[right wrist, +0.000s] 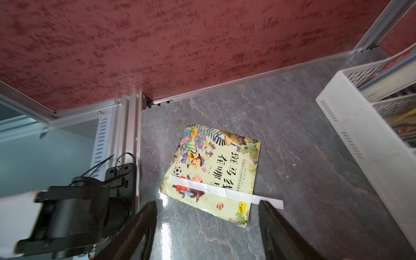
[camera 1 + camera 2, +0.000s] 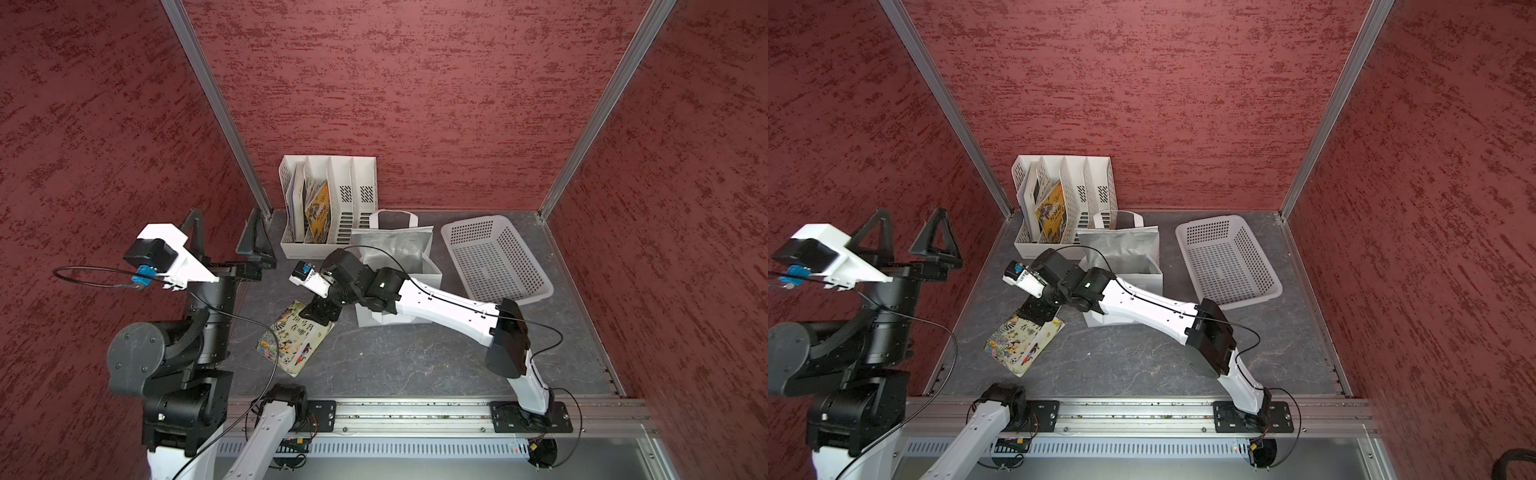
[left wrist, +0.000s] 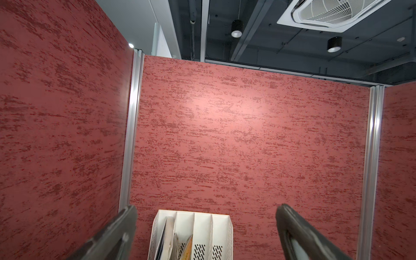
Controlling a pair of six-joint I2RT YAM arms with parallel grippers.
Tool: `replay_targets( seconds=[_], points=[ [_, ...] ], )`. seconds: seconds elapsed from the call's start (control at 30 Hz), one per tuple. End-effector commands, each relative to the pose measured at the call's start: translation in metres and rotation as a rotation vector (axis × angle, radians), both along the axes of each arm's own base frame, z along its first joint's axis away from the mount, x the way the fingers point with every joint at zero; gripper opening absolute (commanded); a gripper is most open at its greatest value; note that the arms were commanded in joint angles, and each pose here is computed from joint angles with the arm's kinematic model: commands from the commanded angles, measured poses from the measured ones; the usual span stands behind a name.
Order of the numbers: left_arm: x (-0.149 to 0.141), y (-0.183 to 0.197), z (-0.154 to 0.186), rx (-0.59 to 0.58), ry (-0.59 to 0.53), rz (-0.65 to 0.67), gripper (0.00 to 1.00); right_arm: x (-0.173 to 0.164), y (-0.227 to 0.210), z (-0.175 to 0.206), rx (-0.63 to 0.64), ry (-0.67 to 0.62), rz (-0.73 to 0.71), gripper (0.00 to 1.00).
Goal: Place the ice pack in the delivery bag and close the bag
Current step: Place the adhesive seal at the center of the board, then close the delivery bag at the center of the board.
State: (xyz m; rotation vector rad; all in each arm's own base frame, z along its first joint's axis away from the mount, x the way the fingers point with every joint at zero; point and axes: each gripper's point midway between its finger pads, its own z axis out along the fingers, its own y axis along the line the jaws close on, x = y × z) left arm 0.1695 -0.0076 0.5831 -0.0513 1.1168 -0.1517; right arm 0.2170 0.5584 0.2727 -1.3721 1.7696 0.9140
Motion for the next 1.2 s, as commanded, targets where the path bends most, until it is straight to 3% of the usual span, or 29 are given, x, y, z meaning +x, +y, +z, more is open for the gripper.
replay_targets(
  seconds=[0.0, 0.17, 0.3, 0.5, 0.7, 0.8, 0.87, 1.0, 1.17],
  points=[
    [0.003, -0.014, 0.003, -0.023, 0.01, -0.098, 0.99, -0.016, -0.039, 0.131, 0.261, -0.172, 0.033, 0.8],
    [0.022, -0.038, 0.0, -0.044, 0.052, -0.252, 0.98, -0.007, -0.112, 0.182, 0.348, -0.354, -0.106, 0.87],
    [0.051, -0.064, -0.012, -0.121, 0.132, -0.432, 0.98, 0.013, -0.188, 0.194, 0.425, -0.437, -0.337, 0.96],
    [0.103, -0.127, -0.051, -0.284, 0.314, -0.733, 0.99, 0.042, -0.278, 0.174, 0.486, -0.353, -0.644, 0.98],
    [0.126, -0.237, -0.111, -0.179, 0.579, -0.968, 0.99, 0.062, -0.329, 0.149, 0.514, -0.249, -0.771, 0.98],
    [0.121, -0.281, -0.146, -0.029, 0.713, -1.035, 0.99, 0.076, -0.351, 0.126, 0.529, -0.124, -0.728, 0.98],
    [0.116, -0.294, -0.167, 0.083, 0.778, -1.034, 0.98, 0.078, -0.356, 0.114, 0.507, -0.117, -0.677, 0.98],
    [0.119, -0.286, -0.201, 0.24, 0.878, -0.944, 0.97, 0.062, -0.338, 0.089, 0.379, -0.176, -0.483, 0.98],
    [0.126, -0.251, -0.214, 0.378, 0.965, -0.831, 0.95, 0.037, -0.322, 0.071, 0.318, -0.209, -0.264, 0.97]
  ],
)
